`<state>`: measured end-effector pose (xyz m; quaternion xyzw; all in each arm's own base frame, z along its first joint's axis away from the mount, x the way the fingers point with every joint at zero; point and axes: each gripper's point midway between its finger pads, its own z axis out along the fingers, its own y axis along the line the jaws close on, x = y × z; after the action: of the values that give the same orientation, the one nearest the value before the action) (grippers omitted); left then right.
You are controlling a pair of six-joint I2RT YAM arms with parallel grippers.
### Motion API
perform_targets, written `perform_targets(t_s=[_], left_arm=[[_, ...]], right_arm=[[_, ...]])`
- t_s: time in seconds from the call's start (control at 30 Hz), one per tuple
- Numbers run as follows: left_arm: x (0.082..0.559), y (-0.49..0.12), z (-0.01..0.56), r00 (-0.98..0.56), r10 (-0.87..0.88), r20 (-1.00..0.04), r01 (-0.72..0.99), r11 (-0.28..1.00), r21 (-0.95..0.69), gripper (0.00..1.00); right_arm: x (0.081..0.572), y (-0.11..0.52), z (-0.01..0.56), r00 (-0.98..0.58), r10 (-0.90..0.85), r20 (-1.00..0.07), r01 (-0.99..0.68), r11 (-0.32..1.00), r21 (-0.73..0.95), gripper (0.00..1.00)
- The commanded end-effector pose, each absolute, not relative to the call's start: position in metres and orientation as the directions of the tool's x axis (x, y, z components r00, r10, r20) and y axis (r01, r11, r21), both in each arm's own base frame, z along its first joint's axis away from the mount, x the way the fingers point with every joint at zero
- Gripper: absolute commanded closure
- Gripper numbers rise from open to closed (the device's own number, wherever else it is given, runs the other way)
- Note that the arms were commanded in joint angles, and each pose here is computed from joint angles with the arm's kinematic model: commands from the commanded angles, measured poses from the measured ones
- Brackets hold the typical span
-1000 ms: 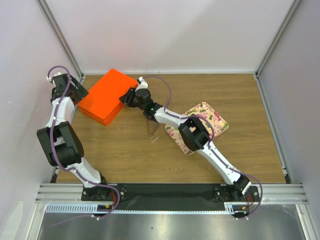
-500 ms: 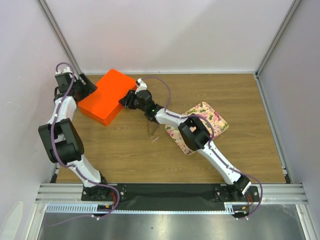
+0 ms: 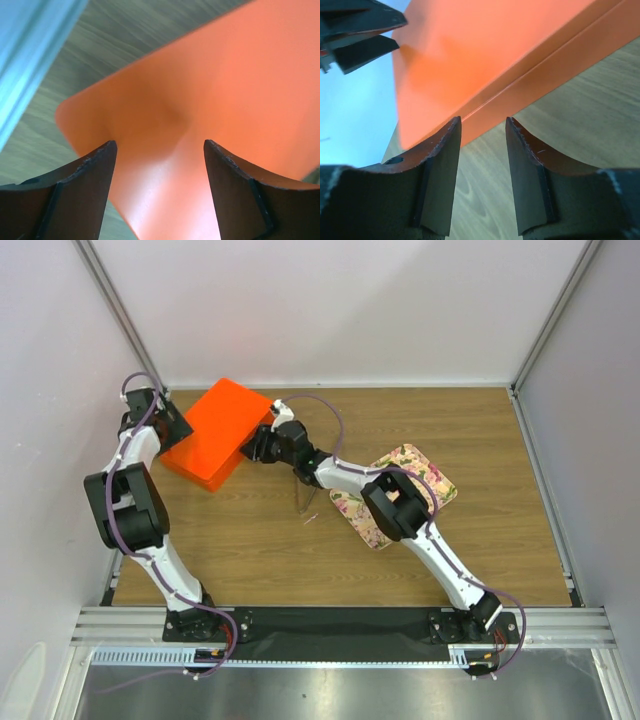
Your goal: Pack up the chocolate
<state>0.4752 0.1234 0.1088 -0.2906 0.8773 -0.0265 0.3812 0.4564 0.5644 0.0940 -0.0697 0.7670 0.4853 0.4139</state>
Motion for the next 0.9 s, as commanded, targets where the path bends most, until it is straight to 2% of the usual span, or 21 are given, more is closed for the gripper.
perform_targets(t_s=[0.0, 0.37, 0.6, 0.63, 0.7, 0.8, 0.83, 0.87], left_arm=[[0.460, 0.150, 0.102, -0.550, -0.521, -0.653, -0.592, 0.794, -0.135, 0.23], [0.456, 0.151, 0.104, -0.548, -0.535, -0.643, -0.612, 0.781, -0.127, 0.25], [0.479, 0.140, 0.169, -0.487, -0.498, -0.718, -0.510, 0.829, -0.229, 0.24], [0.487, 0.136, 0.180, -0.467, -0.490, -0.736, -0.481, 0.839, -0.253, 0.26], [0.504, 0.112, 0.195, -0.457, -0.482, -0.748, -0.348, 0.870, -0.349, 0.32], [0.518, 0.096, 0.196, -0.459, -0.482, -0.747, -0.263, 0.876, -0.404, 0.59], [0.518, 0.096, 0.190, -0.464, -0.482, -0.743, -0.264, 0.876, -0.404, 0.72], [0.519, 0.097, 0.182, -0.468, -0.484, -0.739, -0.280, 0.875, -0.396, 0.78]], right_arm=[[0.447, 0.565, 0.184, -0.542, 0.347, -0.765, -0.630, 0.434, 0.644, 0.54], [0.451, 0.541, 0.192, -0.533, 0.361, -0.766, -0.626, 0.441, 0.643, 0.54], [0.450, 0.511, 0.225, -0.497, 0.341, -0.798, -0.659, 0.450, 0.603, 0.54], [0.447, 0.504, 0.217, -0.507, 0.325, -0.798, -0.651, 0.462, 0.602, 0.54], [0.440, 0.491, 0.241, -0.476, 0.332, -0.814, -0.676, 0.453, 0.581, 0.55], [0.427, 0.472, 0.253, -0.445, 0.325, -0.834, -0.694, 0.463, 0.551, 0.56], [0.423, 0.468, 0.253, -0.441, 0.322, -0.838, -0.696, 0.467, 0.546, 0.56], [0.417, 0.460, 0.255, -0.438, 0.323, -0.839, -0.695, 0.471, 0.543, 0.57]])
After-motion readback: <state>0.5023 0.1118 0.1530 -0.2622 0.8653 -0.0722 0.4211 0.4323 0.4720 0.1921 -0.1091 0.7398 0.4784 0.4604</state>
